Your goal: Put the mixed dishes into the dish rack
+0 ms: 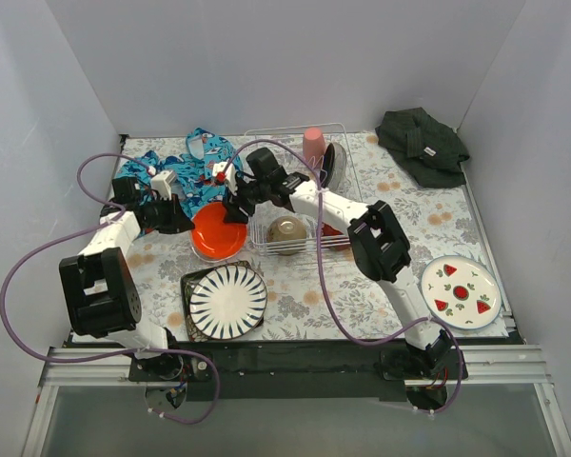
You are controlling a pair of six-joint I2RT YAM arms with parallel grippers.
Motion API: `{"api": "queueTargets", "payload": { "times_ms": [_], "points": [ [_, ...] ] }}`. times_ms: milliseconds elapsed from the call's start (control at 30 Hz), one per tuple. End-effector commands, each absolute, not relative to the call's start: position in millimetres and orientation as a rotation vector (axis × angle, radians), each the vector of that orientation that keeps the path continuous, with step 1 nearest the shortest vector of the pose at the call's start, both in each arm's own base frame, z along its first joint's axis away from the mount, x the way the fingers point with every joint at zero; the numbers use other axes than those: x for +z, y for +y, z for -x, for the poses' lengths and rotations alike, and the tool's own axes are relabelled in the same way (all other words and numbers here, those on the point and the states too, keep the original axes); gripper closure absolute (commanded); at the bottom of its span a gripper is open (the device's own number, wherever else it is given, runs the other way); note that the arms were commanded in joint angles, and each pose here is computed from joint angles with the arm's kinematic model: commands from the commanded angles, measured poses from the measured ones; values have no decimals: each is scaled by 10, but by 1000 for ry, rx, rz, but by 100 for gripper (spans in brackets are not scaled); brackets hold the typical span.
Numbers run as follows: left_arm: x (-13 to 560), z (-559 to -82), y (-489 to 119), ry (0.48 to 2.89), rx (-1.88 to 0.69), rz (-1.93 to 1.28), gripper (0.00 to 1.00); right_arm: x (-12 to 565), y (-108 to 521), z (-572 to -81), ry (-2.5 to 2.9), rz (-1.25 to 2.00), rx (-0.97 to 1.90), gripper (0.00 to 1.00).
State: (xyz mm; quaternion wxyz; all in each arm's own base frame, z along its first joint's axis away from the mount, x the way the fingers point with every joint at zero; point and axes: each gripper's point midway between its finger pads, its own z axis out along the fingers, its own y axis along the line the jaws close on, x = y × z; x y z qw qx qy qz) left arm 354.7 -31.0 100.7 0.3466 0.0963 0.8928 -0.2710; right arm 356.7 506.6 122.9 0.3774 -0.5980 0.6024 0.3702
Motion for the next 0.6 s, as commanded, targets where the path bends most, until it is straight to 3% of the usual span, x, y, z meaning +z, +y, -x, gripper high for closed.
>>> {"api": "queueTargets", "payload": {
  "times_ms": [0,167,200,300,500,533,567],
  "points": [
    [1136,-3508,-348,2277,-734,-264,100,1369,5177,-3645,1482,1531,894,50],
    [1106,-3513,-336,2288,-731,-250,100,1400,5179,-3782,1491,1500,823,68],
    [1111,-3517,-341,2287,-731,-252,100,1394,5174,-3796,1489,1501,812,79],
    [1111,-3526,-335,2288,-732,-244,100,1339,5155,-3802,1484,1518,793,98],
    [1012,-3553,-288,2330,-717,-177,79,1345,5158,-3804,1475,1524,778,99],
    [984,-3551,-287,2340,-717,-154,68,1367,5153,-3820,1474,1519,767,99],
    [952,-3565,-250,2356,-693,-125,64,1390,5151,-3831,1472,1515,760,99]
  ]
}}
